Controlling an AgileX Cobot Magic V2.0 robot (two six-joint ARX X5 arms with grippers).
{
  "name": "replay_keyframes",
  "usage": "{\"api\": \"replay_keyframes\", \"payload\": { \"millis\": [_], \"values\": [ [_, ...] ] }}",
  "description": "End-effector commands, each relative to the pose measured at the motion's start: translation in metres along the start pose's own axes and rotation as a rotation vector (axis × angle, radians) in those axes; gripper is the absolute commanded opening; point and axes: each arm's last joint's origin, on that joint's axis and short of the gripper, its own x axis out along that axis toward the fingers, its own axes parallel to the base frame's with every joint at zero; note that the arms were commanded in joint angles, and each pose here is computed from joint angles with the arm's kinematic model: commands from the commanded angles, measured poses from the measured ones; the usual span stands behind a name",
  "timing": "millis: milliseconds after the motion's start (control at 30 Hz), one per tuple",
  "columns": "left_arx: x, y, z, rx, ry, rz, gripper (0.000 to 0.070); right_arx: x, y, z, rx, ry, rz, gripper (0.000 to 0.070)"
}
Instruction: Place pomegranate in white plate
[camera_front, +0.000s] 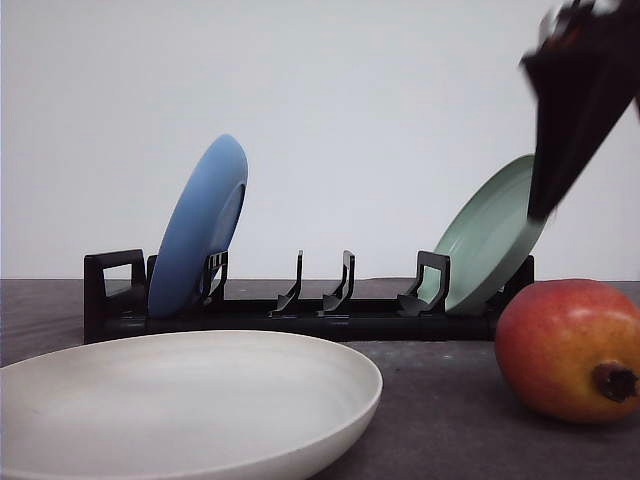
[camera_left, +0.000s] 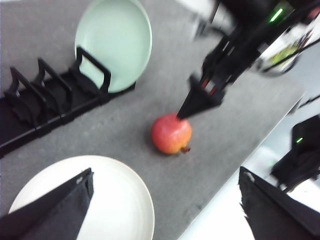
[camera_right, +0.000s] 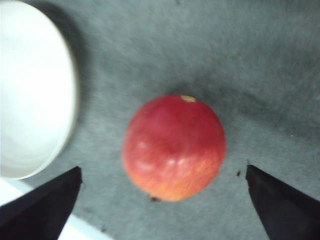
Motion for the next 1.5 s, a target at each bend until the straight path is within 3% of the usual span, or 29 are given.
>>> {"api": "replay_keyframes", "payload": {
  "millis": [0,267,533,767,933,1200,1467],
  "values": [
    [-0.012,0.003,0.003,-0.012,-0.022,-0.029,0.0555,0.009,0.001,0.007,0.008,0.021,-0.017,0.07],
    [-0.046,0.03,-0.005,-0.032,-0.079,0.011,0.0555,0.049,-0.002,0.021,0.022,0.1,-0.061,0.07],
    [-0.055,0.037,-0.006,-0.042,-0.117,0.053,0.0555,0.077,-0.003,0.024,0.017,0.167,-0.082,0.07],
    [-0.055,0.037,-0.006,-0.043,-0.116,0.054,0.0555,0.085,-0.004,0.024,0.02,0.194,-0.087,0.0435],
    [-0.055,0.037,-0.006,-0.054,-0.116,0.053,0.0555,0.078,0.001,0.03,0.018,0.197,-0.092,0.0399],
    [-0.055,0.037,-0.006,-0.054,-0.115,0.052,0.0555,0.053,0.04,0.053,-0.07,0.169,-0.064,0.0399],
    [-0.055,0.037,-0.006,-0.053,-0.116,0.053,0.0555,0.05,0.105,0.064,-0.202,0.104,0.017,0.0399]
  ]
}}
